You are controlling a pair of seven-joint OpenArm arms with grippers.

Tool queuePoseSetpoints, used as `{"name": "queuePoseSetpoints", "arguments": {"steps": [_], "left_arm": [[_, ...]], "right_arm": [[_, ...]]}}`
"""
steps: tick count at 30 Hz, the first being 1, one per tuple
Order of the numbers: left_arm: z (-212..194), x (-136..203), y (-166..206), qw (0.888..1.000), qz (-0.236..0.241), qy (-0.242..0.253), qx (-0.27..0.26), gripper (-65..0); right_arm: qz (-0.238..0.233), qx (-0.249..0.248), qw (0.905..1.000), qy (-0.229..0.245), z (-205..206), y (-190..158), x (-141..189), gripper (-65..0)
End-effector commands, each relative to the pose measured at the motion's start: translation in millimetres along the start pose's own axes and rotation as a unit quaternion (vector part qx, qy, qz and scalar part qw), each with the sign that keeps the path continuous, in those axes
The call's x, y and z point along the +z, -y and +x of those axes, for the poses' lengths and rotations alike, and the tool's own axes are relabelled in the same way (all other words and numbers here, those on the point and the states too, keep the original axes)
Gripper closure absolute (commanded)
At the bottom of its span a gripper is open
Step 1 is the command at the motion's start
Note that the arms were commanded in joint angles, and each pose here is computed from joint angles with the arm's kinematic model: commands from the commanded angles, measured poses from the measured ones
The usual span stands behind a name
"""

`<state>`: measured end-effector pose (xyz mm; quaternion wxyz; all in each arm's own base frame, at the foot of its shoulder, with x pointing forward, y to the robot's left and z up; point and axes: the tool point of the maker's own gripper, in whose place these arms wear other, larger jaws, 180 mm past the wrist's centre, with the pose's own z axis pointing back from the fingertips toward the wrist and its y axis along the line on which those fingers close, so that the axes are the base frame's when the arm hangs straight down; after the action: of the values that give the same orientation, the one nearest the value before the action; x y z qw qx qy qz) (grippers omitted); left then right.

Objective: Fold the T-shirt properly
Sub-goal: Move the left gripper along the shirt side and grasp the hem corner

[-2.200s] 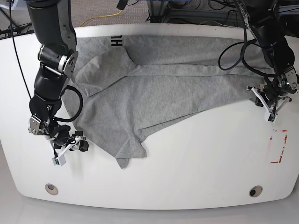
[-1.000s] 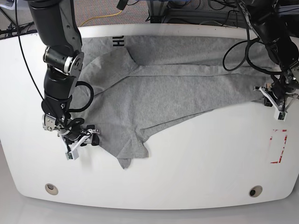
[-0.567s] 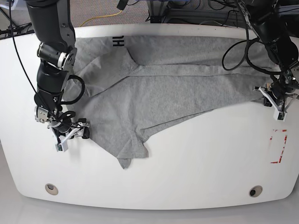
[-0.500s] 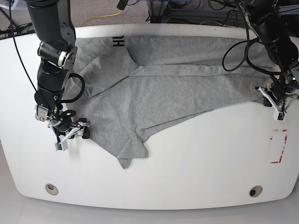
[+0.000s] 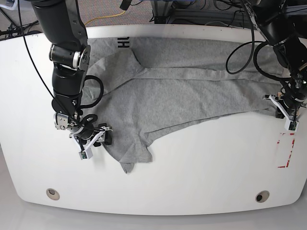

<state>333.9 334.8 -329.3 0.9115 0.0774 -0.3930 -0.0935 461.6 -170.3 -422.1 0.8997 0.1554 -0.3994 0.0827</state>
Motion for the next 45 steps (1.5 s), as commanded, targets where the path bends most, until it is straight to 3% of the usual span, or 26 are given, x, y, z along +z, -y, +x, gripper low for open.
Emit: {"name": "queuePoseSetpoints", "arguments": {"steps": [1, 4, 8, 14, 24, 27, 33, 37, 45], "left_arm": [[23, 9, -11, 0.999, 0.016, 0.034, -0.010, 0.0], [28, 12, -13, 0.999, 0.020, 0.041, -0.014, 0.0], [38, 20, -14, 0.998, 0.030, 0.054, -0.026, 0.0], [40, 24, -14, 0.997, 0.033, 0.056, -0.032, 0.0], [-21, 26, -6, 0.998, 0.024, -0.029, -0.042, -1.0], [-26, 26, -2, 0.998, 0.020, -0.034, -0.042, -10.6], [-10, 24, -4, 0.999, 0.023, -0.014, -0.038, -40.3], [5, 18, -9, 0.999, 0.023, 0.000, -0.026, -45.3], [-1, -27, -11, 0.998, -0.019, -0.027, 0.055, -45.3]], "right_arm": [[-0.005, 0.014, 0.9999, 0.005, 22, 5, 3, -18.1], [-0.004, 0.016, 0.9998, 0.006, 24, 4, 2, -8.1], [-0.005, 0.019, 0.9997, 0.011, 31, 4, 3, 0.0], [-0.008, 0.021, 0.9997, 0.010, 32, 8, 5, 0.0], [-0.007, 0.021, 0.9997, 0.005, 27, 8, 5, 0.0], [-0.005, 0.020, 0.9998, 0.005, 27, 6, 4, 0.0], [-0.003, 0.020, 0.9998, 0.006, 27, 4, 3, 0.0], [-0.002, 0.020, 0.9998, 0.006, 27, 3, 2, 0.0], [-0.003, 0.019, 0.9998, 0.006, 27, 3, 3, 0.0]]}}
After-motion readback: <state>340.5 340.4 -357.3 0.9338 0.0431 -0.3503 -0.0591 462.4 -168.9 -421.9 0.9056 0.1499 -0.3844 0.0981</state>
